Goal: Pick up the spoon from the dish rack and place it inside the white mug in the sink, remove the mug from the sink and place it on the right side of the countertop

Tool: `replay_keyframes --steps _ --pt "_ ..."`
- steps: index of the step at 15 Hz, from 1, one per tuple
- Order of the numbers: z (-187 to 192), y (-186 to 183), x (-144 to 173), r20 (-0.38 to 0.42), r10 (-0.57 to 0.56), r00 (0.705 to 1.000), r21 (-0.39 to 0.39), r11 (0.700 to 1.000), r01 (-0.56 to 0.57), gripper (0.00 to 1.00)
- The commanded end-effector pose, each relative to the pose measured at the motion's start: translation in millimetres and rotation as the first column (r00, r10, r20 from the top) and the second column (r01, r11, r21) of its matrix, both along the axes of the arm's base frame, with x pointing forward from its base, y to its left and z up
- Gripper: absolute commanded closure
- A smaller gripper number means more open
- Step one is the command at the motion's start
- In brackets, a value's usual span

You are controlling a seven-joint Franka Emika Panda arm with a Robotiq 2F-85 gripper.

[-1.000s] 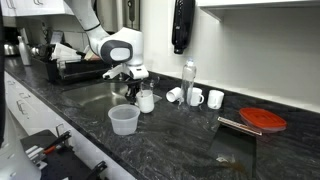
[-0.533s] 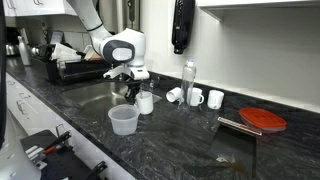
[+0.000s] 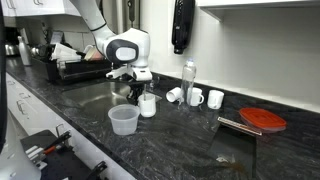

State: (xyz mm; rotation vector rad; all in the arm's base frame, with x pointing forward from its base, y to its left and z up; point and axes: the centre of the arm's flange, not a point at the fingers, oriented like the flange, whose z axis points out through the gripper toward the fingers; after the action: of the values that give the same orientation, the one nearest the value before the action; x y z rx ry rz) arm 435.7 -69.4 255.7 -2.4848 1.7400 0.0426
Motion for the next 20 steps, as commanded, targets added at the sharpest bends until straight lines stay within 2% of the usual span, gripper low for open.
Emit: replay_keyframes --steps 1,6,10,17,20 --pt "8.4 -8.5 3.5 -0.014 -0.025 1.0 -0.007 1.0 0.025 0.61" --pt "15.7 -5.7 8.4 0.004 -0.01 1.0 -0.039 0.999 0.01 0.27" --pt "18.1 11.8 8.3 0.007 0.043 0.999 -0.045 0.998 -0.042 0.01" --pt "27.0 73.2 2.0 -0.021 0.175 0.984 -0.045 0.983 -0.176 0.0" --pt "28.5 105.4 2.1 -0.04 0.275 0.96 -0.057 0.959 -0.277 0.0"
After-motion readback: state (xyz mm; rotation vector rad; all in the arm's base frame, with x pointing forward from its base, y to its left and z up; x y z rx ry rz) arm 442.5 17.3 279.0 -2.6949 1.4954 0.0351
